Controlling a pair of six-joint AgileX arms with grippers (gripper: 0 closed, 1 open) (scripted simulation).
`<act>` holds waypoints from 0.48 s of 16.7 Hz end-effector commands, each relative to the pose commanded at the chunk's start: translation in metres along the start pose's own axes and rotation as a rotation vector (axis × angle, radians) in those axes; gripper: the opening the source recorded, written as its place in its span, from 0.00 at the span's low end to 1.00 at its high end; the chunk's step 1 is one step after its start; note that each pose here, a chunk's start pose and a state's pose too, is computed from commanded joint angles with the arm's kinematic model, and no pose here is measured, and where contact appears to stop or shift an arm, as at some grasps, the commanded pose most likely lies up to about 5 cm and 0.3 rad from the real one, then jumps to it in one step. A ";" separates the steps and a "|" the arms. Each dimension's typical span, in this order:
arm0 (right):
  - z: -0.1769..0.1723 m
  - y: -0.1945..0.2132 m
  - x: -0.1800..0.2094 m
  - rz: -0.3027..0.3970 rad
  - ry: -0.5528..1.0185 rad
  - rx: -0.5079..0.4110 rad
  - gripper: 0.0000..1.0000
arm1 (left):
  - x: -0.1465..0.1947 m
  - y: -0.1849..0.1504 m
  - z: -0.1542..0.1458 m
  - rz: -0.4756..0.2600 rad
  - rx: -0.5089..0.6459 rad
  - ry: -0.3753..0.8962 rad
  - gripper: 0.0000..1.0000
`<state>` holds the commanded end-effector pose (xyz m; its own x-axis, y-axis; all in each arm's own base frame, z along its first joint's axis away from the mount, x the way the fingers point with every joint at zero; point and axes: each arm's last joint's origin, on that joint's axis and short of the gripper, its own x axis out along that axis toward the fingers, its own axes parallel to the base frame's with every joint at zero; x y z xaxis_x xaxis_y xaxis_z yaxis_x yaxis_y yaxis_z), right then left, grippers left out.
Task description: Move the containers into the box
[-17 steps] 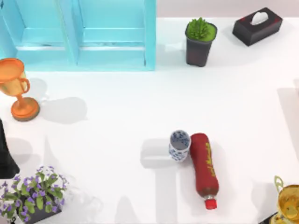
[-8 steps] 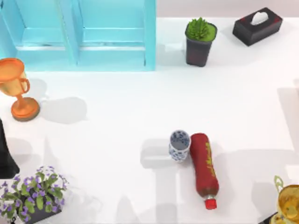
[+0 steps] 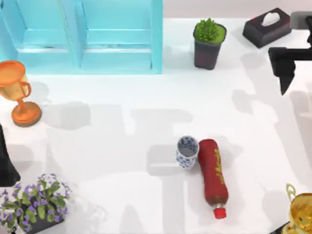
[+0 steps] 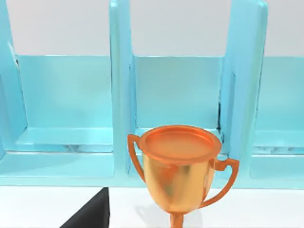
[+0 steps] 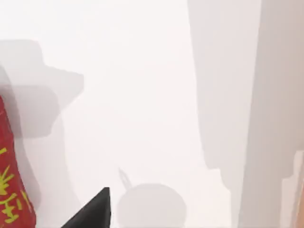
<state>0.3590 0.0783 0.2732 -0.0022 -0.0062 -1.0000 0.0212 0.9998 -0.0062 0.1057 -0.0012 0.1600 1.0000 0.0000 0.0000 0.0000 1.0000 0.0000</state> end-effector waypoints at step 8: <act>-0.044 0.172 0.033 0.002 0.004 -0.011 1.00 | 0.000 0.000 0.000 0.000 0.000 0.000 1.00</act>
<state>0.3184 0.2513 0.2388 -0.0063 -0.0041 -1.0000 0.0103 0.9999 -0.0041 0.1057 -0.0012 0.1600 1.0000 0.0000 0.0000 0.0000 1.0000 0.0000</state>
